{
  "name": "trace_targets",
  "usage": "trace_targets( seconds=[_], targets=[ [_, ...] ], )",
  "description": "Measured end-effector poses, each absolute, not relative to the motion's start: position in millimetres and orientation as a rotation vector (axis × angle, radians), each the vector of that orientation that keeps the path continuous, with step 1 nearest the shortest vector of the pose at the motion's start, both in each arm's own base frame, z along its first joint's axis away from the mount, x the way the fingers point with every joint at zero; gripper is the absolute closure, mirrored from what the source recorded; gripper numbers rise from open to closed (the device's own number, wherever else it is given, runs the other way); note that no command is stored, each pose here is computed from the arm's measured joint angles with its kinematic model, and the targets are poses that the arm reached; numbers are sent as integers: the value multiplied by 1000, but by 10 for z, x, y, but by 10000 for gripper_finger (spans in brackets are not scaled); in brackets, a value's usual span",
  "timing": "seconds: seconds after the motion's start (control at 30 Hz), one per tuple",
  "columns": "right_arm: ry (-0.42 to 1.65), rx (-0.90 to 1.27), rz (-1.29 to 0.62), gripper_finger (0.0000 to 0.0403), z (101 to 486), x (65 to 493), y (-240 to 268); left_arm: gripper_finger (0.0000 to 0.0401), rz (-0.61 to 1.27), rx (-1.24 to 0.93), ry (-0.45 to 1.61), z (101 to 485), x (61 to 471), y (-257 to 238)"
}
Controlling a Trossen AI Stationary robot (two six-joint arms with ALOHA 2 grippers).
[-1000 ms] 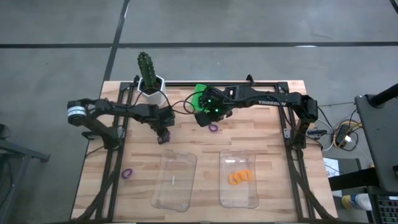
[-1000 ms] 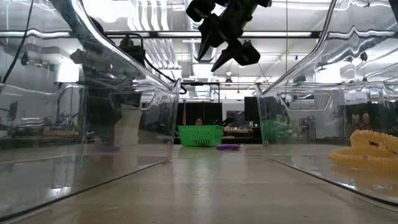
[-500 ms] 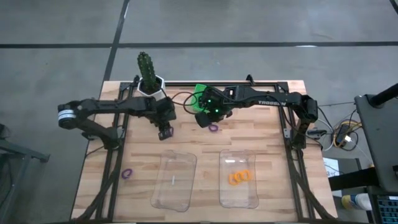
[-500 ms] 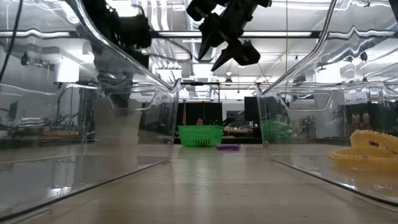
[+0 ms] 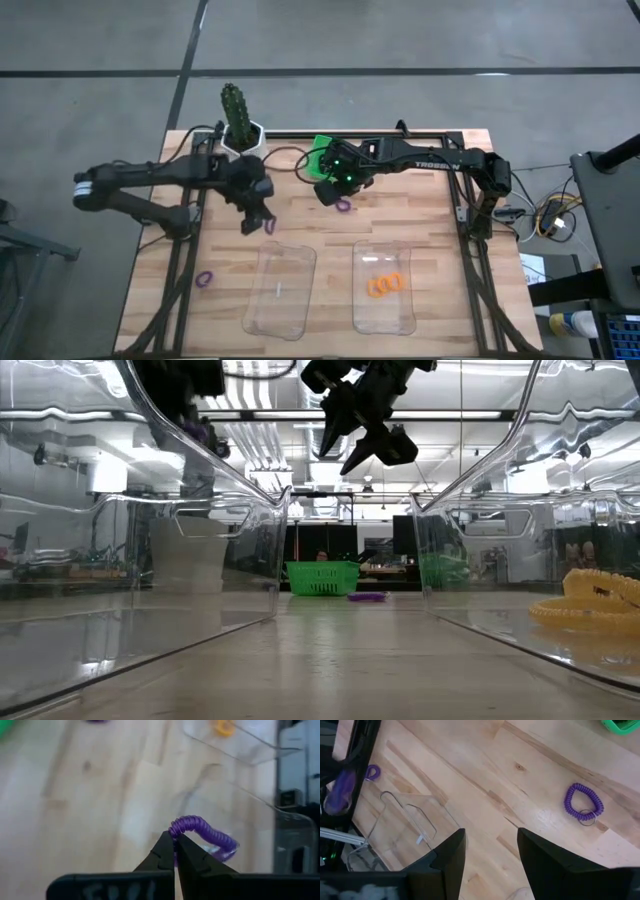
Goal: Sort spring keychains
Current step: Put the middle violet spring keychain into the left transparent bin
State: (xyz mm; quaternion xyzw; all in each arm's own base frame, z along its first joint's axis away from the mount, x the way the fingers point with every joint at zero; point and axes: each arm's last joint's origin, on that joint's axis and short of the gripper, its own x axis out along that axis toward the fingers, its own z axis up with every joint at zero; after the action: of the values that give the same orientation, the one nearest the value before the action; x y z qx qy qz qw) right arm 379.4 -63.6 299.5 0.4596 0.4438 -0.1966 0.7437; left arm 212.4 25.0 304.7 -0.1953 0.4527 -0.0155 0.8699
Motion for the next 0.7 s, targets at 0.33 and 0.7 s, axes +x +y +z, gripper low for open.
trace_targets(
  seconds=[0.33, 0.7],
  targets=[
    [972, 1007, -431, 229, 2994, 3794, -636, 401, -179, -410, 975, 3112, 2114, -285],
    [976, 981, -416, 229, 2994, 3794, -636, 401, -128, -459, 1035, 2924, 2292, -597]
  ],
)
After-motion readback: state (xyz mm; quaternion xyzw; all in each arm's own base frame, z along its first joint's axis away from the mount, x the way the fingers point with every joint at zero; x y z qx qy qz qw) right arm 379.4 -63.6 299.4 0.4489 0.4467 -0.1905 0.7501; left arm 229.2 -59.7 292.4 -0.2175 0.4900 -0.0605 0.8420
